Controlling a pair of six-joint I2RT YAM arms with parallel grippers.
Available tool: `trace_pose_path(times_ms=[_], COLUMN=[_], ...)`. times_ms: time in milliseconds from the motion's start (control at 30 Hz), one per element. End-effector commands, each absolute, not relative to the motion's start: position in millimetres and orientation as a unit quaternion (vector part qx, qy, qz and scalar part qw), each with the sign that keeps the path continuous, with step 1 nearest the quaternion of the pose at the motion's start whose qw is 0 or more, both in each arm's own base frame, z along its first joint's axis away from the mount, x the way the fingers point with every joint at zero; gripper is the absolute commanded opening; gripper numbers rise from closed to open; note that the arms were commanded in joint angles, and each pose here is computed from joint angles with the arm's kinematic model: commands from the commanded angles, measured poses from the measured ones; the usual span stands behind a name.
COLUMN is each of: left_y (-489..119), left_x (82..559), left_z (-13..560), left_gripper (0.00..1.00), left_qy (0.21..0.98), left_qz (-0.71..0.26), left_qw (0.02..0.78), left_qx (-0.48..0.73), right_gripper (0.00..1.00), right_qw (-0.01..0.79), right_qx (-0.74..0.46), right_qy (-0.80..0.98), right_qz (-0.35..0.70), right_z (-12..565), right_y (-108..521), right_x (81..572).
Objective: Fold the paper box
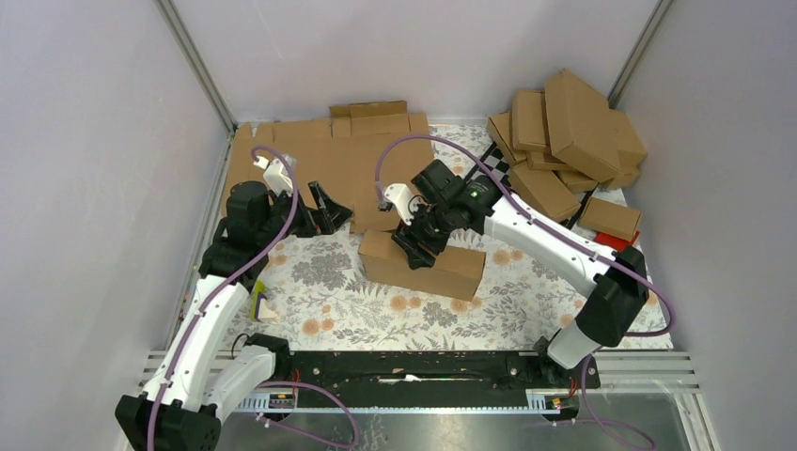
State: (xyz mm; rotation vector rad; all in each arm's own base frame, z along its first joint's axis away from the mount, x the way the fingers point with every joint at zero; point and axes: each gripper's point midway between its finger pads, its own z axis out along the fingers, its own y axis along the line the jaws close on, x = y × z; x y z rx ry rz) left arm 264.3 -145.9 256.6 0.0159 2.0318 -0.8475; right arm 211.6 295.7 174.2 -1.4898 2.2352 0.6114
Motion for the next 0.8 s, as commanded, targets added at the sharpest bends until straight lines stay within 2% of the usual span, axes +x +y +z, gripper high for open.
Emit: trace_pose_path(times_ms=[0,167,233,467,533,633,667,733,767], left_y=[-150,-148,-149,-157,-160,-162,-163,-163,-164], left_x=[270,268,267,268,267,266,266,266,266], left_z=[263,267,268,267,269,273,273,273,274], left_gripper=[0.96,0.95,0.95,0.94,0.94,0.94,0.94,0.94,0.93], left_qy=[0.810,0.809,0.808,0.806,0.805,0.806,0.806,0.806,0.806], left_qz=[-0.352,-0.349,-0.352,-0.374,-0.380,-0.385,-0.386,-0.388,-0.389], left_qw=[0.469,0.472,0.471,0.458,0.454,0.448,0.447,0.445,0.445], left_qx=[0.019,0.018,0.019,0.026,0.030,0.036,0.036,0.035,0.035], right_gripper=[0.43,0.42,0.38,0.41,0.38,0.22,0.22,0.34,0.35], right_qw=[0.255,0.379,0.438,0.595,0.628,0.664,0.667,0.668,0.661], right_qx=[-0.532,-0.505,-0.461,-0.291,-0.239,-0.157,-0.138,-0.106,-0.101], right_qy=[0.795,0.768,0.771,0.721,0.693,0.667,0.667,0.665,0.664], right_qz=[0.145,0.106,0.044,-0.204,-0.261,-0.299,-0.301,-0.316,-0.336], right_z=[183,248,278,380,411,453,458,466,466], right_y=[290,278,254,151,122,83,71,49,40], right_x=[238,261,279,316,320,333,341,360,370])
